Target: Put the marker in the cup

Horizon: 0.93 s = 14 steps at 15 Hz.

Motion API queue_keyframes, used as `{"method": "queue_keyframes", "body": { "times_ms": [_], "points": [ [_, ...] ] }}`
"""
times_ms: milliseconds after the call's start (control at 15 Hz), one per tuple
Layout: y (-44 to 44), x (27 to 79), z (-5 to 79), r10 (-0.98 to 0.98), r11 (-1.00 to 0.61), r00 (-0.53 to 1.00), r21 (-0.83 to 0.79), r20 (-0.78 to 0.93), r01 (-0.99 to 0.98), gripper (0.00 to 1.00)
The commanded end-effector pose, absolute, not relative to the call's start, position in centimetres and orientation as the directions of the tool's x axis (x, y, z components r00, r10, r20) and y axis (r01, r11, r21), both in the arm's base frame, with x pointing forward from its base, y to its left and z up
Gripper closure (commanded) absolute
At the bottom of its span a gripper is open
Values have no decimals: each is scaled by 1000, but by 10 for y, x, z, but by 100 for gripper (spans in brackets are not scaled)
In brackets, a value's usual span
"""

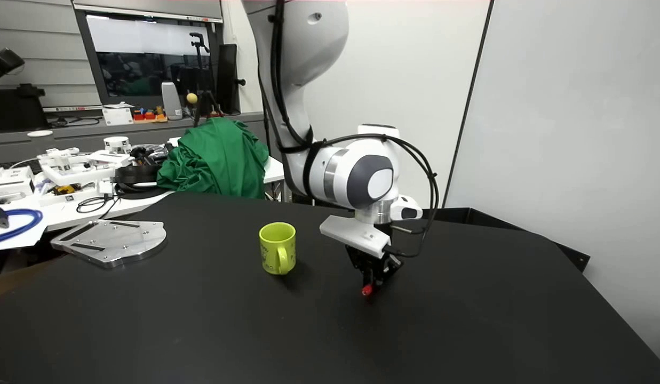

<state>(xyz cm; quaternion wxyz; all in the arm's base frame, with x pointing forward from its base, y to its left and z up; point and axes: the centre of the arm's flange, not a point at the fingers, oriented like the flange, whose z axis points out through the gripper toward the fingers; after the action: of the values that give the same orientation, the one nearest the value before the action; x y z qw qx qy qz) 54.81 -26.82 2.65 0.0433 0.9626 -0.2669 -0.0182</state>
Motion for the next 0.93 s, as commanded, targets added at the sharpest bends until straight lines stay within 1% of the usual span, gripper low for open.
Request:
{"method": "queue_keyframes", "body": {
  "times_ms": [0,267,467,600,867],
  "points": [
    [-283,567,64,-566,-822,822,117,-66,-557,95],
    [-301,581,125,-611,-791,774,101,-164,-603,95],
    [-303,586,163,-646,-746,695,71,-316,-662,95],
    [-293,587,175,-643,-726,642,69,-418,-684,95],
    [-245,599,187,-630,-660,501,69,-593,-748,95]
  ]
}}
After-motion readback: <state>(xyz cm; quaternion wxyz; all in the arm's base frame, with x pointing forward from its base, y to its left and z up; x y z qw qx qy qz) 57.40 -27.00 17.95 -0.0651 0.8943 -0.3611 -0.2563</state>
